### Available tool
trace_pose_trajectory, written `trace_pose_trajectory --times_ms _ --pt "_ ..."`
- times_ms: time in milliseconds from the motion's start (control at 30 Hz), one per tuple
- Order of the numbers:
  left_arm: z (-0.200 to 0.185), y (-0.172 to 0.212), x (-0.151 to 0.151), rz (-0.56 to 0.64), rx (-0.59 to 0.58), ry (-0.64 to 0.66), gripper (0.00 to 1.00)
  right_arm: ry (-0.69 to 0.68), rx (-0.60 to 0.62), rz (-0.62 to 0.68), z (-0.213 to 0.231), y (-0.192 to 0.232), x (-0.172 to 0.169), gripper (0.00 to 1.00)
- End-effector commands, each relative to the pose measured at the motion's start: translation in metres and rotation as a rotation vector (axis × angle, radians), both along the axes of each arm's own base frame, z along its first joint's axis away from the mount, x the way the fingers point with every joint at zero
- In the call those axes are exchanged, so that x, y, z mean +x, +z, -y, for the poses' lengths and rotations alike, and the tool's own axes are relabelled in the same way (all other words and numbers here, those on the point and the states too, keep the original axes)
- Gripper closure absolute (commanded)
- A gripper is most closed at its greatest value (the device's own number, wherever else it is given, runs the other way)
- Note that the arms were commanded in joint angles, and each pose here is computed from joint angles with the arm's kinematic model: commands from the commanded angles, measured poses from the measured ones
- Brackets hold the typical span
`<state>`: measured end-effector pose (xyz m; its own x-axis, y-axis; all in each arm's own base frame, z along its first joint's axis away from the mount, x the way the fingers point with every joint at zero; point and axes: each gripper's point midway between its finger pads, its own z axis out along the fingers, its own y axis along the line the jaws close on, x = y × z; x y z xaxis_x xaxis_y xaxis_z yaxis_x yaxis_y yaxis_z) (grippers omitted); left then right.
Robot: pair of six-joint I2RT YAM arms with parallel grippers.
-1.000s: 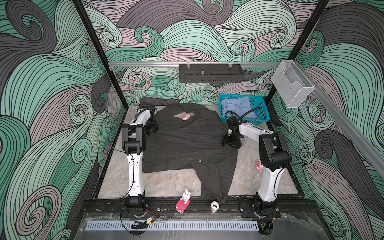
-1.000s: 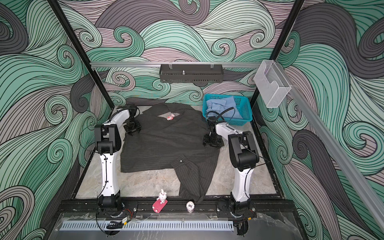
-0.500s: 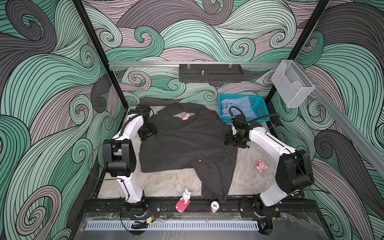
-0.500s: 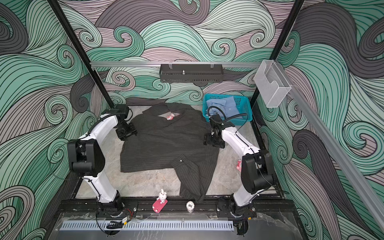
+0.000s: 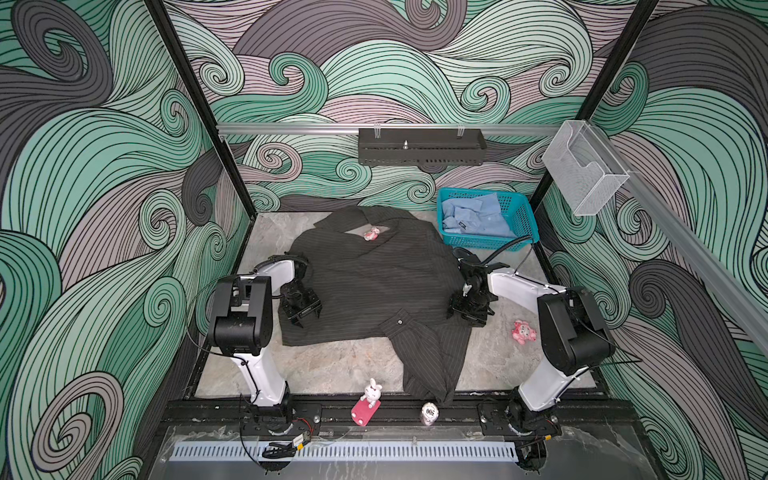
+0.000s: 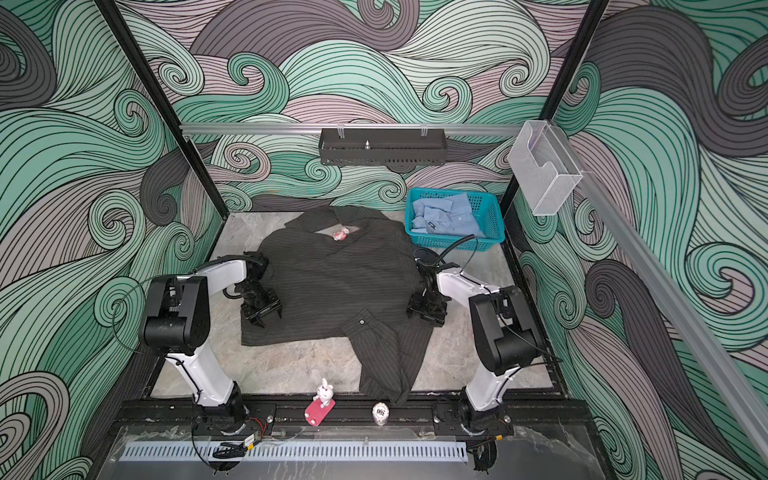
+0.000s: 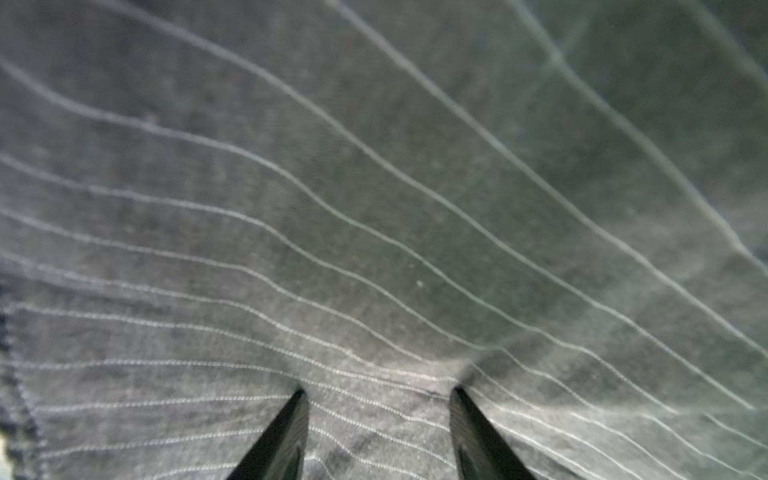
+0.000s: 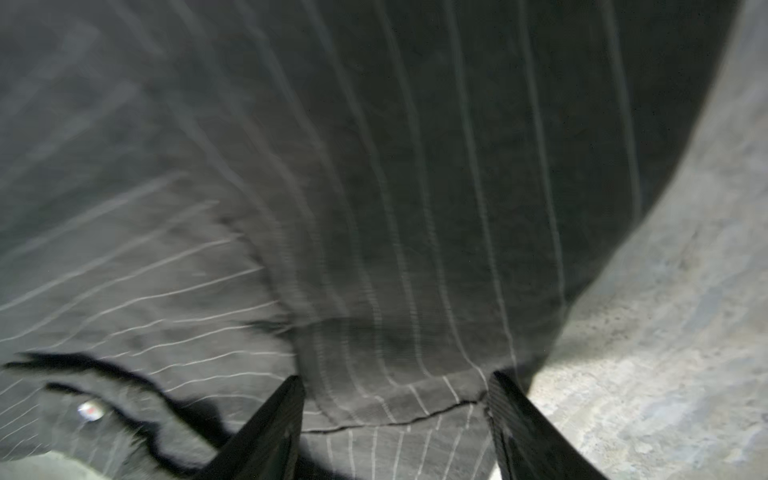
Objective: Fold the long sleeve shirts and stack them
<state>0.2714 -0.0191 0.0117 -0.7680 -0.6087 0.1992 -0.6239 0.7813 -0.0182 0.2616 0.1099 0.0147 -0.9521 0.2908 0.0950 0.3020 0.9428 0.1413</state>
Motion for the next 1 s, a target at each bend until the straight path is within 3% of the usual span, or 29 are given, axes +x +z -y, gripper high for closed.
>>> trace_pose_trajectory --times_ms 0,200,367,733,967 --pt "-0.013 -0.014 -0.024 -0.094 -0.003 0.076 0.43 -0.056 -0.084 -0.109 0.017 -0.015 -0.030 0.29" --pt "-0.015 -0.008 -0.035 -0.103 -0.013 0.060 0.43 -0.053 -0.156 -0.188 0.030 -0.021 -0.058 0.29" --pt "-0.016 0.006 -0.026 -0.055 -0.017 0.037 0.42 -0.019 -0.176 -0.131 0.035 -0.006 -0.055 0.29" --pt "-0.014 0.087 0.058 0.210 -0.044 0.018 0.38 0.045 -0.134 0.168 0.005 0.072 0.038 0.21" --pt "-0.023 0.077 0.119 0.211 -0.019 0.036 0.38 0.105 -0.145 0.249 -0.011 0.065 0.119 0.26"
